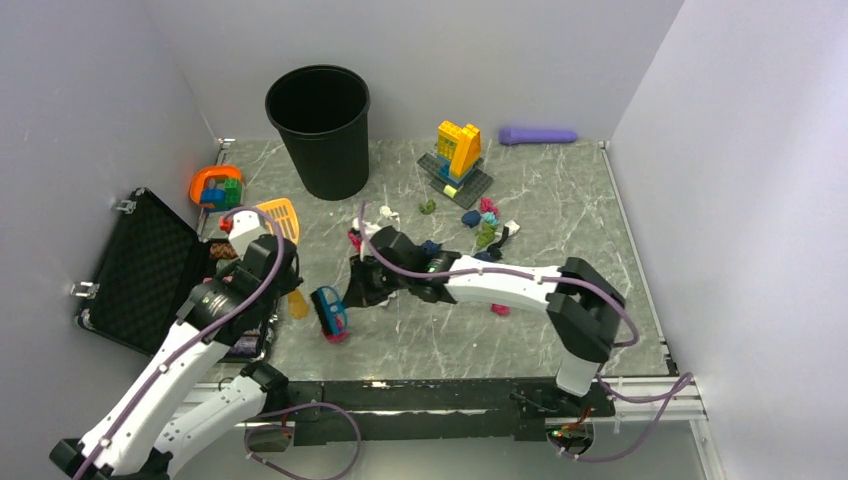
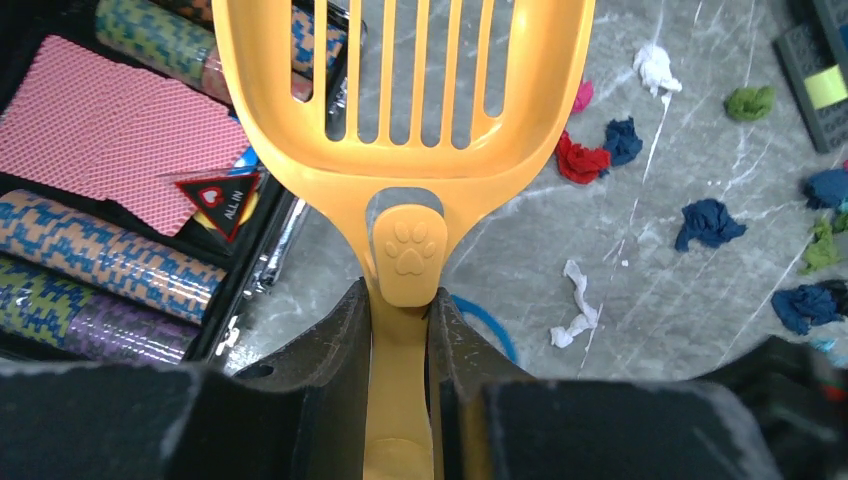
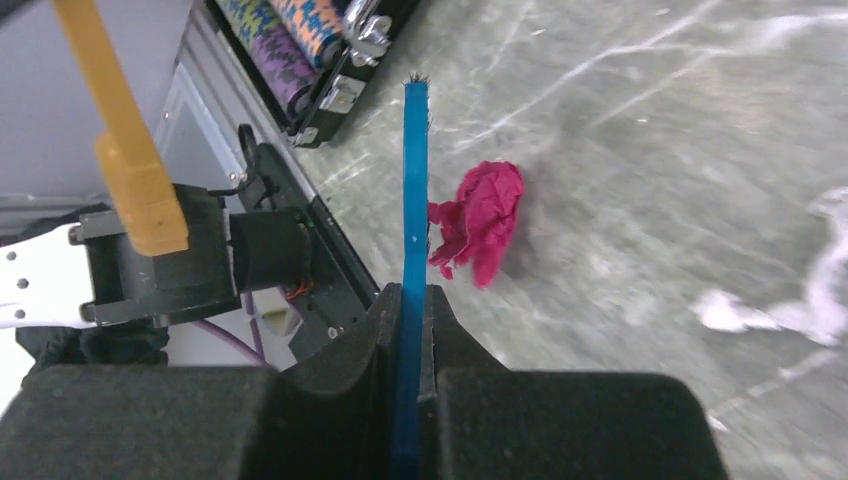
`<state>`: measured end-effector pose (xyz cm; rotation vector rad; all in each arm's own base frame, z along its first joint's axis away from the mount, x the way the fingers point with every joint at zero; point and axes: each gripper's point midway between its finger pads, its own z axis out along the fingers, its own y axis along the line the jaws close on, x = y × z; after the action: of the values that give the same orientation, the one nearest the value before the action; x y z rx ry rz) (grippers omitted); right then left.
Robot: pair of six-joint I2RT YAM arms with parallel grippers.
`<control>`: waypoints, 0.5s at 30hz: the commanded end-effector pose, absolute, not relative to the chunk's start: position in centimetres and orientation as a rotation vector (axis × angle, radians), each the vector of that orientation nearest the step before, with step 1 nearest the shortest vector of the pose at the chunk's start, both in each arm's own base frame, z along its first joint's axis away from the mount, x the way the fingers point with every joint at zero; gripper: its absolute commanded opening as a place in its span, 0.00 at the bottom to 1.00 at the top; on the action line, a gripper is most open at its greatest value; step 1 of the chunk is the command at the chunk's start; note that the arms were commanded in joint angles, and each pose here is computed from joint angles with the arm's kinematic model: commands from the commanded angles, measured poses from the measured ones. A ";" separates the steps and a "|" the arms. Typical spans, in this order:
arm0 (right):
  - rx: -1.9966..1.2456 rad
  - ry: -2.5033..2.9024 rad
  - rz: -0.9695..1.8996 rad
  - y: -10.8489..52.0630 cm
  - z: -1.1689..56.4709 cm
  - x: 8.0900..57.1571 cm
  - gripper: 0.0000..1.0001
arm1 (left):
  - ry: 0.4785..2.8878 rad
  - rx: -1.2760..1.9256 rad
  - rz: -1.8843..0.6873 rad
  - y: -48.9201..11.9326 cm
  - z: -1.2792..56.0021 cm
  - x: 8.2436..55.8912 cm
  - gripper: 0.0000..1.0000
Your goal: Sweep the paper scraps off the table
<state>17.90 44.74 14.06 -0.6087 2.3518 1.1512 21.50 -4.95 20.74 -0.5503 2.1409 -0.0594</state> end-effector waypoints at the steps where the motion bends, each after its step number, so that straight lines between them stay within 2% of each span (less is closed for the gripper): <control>1: -0.653 2.336 1.235 48.1 14.5 17.0 0.00 | 2.074 -0.624 0.003 -2.6 21.3 20.3 0.02; 7: -0.522 2.528 0.890 44.7 9.7 18.8 0.00 | 2.068 -0.618 -0.010 -2.6 21.4 20.2 0.02; 15: -0.288 2.526 0.385 33.1 10.6 23.3 0.00 | 2.132 -0.526 -0.061 -4.5 20.5 21.0 0.00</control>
<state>19.84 41.42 9.15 -0.4500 2.5508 0.7493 20.26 -3.33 20.70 -0.5810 2.1153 -0.0165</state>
